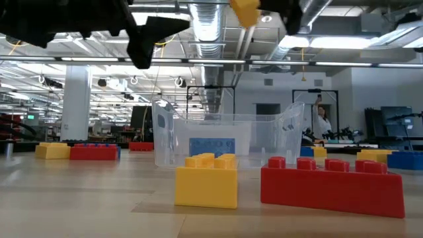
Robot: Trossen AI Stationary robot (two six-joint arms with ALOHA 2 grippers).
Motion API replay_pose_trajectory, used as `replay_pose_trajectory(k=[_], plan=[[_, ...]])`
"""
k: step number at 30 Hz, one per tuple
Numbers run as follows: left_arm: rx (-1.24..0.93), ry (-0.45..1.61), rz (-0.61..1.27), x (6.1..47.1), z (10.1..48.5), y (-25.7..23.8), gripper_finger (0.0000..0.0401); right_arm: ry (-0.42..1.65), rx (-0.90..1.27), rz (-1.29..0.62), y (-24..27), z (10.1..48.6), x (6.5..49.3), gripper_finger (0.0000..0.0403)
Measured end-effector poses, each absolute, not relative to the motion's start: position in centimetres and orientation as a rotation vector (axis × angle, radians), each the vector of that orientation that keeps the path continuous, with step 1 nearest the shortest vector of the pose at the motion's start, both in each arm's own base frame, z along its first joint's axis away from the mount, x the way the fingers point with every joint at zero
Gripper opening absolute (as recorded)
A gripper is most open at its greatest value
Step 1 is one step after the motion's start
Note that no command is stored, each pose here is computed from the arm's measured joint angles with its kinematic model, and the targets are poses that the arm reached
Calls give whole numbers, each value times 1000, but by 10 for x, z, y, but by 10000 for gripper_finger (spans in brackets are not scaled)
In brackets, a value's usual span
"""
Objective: Sort & place blocks by color
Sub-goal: Put the yellow game piece into the black bin
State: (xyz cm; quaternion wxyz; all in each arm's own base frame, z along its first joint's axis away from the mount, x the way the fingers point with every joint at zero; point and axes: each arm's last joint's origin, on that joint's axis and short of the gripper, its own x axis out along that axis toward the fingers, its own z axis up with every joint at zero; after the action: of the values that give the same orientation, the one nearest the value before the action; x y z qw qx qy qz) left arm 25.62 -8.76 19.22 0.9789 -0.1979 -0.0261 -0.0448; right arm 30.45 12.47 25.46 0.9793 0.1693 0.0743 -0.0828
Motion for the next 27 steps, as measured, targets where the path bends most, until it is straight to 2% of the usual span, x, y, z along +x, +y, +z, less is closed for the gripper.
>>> replay_pose_trajectory(k=[7, 15, 19, 24, 27], plan=[[-403, -37, -102, 284, 189, -90, 293, -11, 369, -43, 109, 251, 332, 153], [-423, -12, -117, 298, 188, -89, 288, 19, 382, -30, 101, 233, 344, 158], [-418, 12, -102, 299, 186, -88, 238, 10, 384, -27, 102, 235, 343, 159], [-419, 26, -118, 299, 185, -87, 103, 7, 383, -26, 102, 237, 342, 164], [-402, 33, -119, 299, 185, -87, 103, 22, 389, -26, 103, 236, 342, 182]])
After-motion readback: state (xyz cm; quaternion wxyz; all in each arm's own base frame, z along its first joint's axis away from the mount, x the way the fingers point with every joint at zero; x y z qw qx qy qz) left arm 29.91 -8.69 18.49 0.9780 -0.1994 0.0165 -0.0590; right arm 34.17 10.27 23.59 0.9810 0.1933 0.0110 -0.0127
